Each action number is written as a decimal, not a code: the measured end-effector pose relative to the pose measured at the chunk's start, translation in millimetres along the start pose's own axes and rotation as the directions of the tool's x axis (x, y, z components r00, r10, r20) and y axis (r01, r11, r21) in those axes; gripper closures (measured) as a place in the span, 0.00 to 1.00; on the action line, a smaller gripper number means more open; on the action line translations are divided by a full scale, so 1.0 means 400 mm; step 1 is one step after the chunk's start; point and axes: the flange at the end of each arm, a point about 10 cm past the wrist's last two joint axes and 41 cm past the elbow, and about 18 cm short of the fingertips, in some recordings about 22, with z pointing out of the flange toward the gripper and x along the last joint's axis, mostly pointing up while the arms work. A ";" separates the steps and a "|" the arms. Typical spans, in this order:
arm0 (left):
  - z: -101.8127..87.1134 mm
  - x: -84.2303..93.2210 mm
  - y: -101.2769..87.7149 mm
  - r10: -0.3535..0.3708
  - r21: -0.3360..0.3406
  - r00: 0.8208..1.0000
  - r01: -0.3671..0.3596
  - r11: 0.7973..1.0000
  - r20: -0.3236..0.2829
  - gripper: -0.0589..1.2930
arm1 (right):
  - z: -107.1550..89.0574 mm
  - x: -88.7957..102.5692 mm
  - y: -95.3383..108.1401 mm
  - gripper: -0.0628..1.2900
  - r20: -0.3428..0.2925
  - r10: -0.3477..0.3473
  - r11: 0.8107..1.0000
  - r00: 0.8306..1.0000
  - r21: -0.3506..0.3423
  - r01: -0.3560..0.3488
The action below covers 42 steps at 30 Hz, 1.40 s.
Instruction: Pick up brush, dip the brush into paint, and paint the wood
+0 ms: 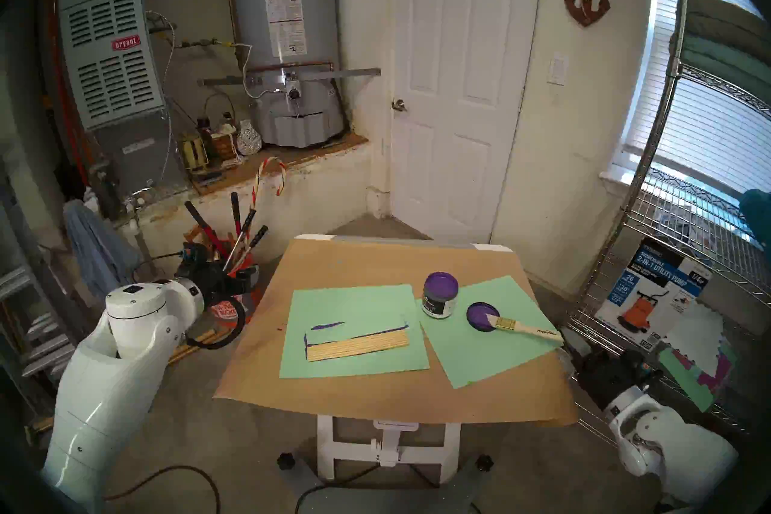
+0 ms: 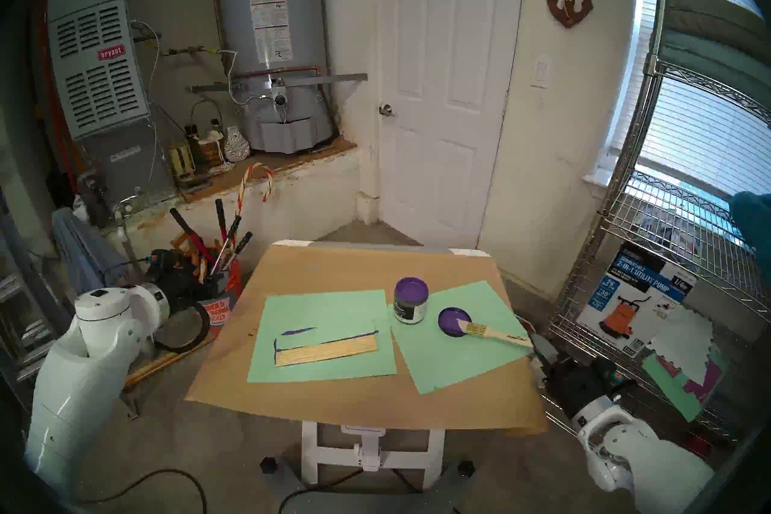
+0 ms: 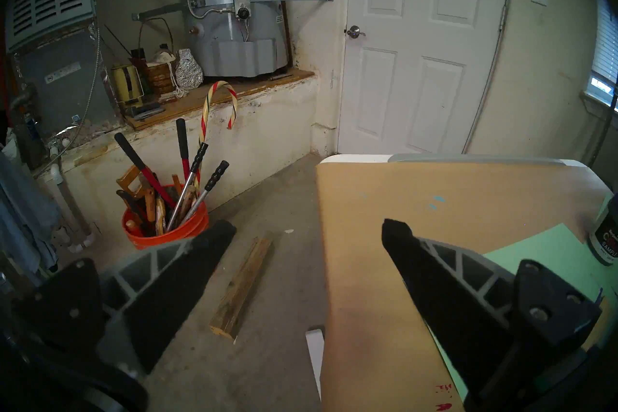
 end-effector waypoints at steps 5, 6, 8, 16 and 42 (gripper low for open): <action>0.000 0.000 0.000 0.000 0.000 1.000 0.000 1.000 0.000 0.03 | 0.007 0.007 -0.027 0.97 -0.006 -0.020 0.999 1.000 0.034 0.020; 0.000 0.000 0.000 0.000 0.000 1.000 0.000 1.000 0.000 0.03 | 0.008 0.009 -0.033 0.97 -0.007 -0.022 0.999 1.000 0.043 0.023; 0.000 0.000 0.000 0.000 0.000 1.000 0.000 1.000 0.000 0.03 | 0.010 0.014 -0.043 0.97 -0.010 -0.026 0.998 1.000 0.057 0.027; 0.000 0.000 0.000 0.000 0.000 1.000 0.000 1.000 0.000 0.03 | 0.016 0.027 -0.081 0.97 0.002 -0.069 0.993 0.998 0.099 0.068; 0.000 0.000 0.000 0.000 0.000 1.000 0.000 1.000 0.000 0.03 | 0.020 0.035 -0.079 0.97 0.075 -0.108 0.994 0.991 0.025 0.106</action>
